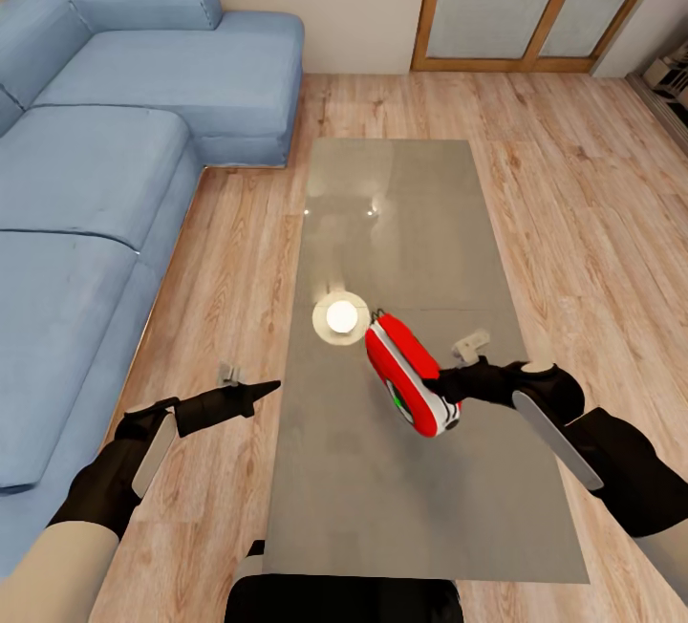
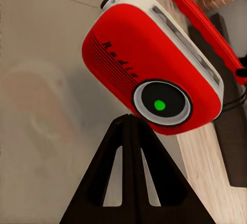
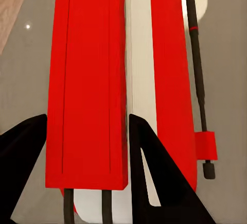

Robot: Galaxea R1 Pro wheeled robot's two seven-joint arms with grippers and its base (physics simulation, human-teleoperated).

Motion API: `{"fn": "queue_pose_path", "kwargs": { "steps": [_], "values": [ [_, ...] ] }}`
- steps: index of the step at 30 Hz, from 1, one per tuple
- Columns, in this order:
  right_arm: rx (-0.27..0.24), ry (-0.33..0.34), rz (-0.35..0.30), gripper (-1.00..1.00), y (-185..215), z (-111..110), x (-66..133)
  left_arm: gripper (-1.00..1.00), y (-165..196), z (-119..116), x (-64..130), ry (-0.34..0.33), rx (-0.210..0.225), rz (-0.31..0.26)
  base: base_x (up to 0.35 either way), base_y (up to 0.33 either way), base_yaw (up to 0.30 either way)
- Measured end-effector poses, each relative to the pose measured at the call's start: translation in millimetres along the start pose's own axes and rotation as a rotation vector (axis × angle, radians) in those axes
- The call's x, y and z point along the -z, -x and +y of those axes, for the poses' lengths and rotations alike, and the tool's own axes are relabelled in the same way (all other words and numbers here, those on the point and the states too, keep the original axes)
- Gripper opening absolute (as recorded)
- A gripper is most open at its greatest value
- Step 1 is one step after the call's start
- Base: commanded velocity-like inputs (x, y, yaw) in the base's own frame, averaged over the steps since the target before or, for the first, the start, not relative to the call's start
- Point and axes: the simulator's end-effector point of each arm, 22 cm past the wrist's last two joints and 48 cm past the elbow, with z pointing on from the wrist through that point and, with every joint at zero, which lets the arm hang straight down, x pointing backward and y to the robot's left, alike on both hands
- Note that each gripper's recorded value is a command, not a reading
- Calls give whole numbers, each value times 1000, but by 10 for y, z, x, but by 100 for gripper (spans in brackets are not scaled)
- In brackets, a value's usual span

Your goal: Turn on the radio receiver that's on the table in the living room.

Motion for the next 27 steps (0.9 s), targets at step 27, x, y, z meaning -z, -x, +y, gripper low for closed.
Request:
{"fn": "queue_pose_path", "kwargs": {
  "steps": [27],
  "values": [
    [-55,-94,-403,-100,74,-124,-77,-100,-3,-2,-6,-1,0,-2,0,0,0]
  ]
}}
